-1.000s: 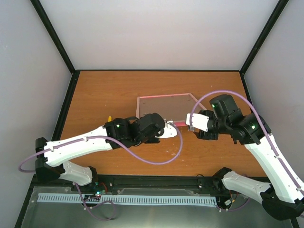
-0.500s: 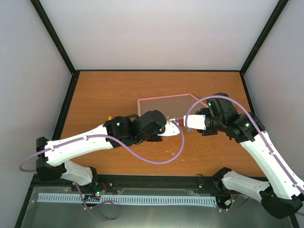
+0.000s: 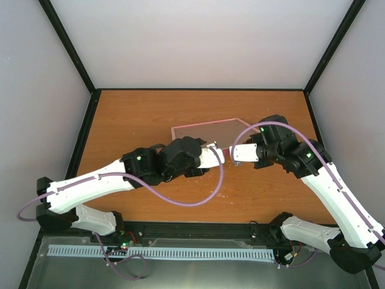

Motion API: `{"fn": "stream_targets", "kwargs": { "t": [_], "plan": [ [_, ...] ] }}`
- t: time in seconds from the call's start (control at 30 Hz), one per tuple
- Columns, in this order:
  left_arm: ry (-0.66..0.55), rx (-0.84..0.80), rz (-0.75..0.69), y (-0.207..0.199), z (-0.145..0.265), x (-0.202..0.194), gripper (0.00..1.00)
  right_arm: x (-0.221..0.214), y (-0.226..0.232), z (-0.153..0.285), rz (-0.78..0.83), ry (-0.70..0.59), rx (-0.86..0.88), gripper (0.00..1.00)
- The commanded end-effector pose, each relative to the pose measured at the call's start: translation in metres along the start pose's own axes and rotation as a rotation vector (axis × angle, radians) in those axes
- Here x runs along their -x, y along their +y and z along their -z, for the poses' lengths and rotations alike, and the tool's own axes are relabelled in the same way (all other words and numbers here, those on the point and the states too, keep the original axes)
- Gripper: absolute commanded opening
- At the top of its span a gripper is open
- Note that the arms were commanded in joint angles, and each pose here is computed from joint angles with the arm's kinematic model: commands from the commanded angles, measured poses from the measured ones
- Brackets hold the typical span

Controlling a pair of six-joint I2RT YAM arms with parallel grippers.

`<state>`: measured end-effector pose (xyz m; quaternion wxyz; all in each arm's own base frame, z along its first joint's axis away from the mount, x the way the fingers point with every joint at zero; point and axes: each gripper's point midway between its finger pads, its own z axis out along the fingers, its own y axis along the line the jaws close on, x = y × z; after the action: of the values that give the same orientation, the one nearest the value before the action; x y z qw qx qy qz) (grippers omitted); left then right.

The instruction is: Take the photo out of the frame

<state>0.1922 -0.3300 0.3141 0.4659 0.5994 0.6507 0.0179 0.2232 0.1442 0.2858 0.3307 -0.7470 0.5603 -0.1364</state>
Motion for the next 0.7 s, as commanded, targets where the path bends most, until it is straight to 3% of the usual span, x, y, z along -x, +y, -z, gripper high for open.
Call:
{"fn": "stream_targets", "kwargs": {
  "t": [0.0, 0.23, 0.43, 0.67],
  "plan": [
    [-0.136, 0.101, 0.166, 0.029, 0.033, 0.01, 0.61, -0.014, -0.006, 0.013, 0.038, 0.069, -0.054, 0.03],
    [-0.201, 0.072, 0.276, 0.014, 0.065, -0.035, 0.73, -0.03, 0.006, 0.03, 0.071, 0.125, -0.086, 0.03],
    [-0.199, 0.002, 0.141, -0.031, 0.054, -0.084, 0.76, -0.037, 0.015, 0.04, 0.07, 0.13, -0.12, 0.03],
    [-0.31, 0.141, 0.004, -0.04, 0.031, -0.095, 0.76, -0.036, 0.019, 0.051, 0.048, 0.107, -0.139, 0.03]
  ]
}}
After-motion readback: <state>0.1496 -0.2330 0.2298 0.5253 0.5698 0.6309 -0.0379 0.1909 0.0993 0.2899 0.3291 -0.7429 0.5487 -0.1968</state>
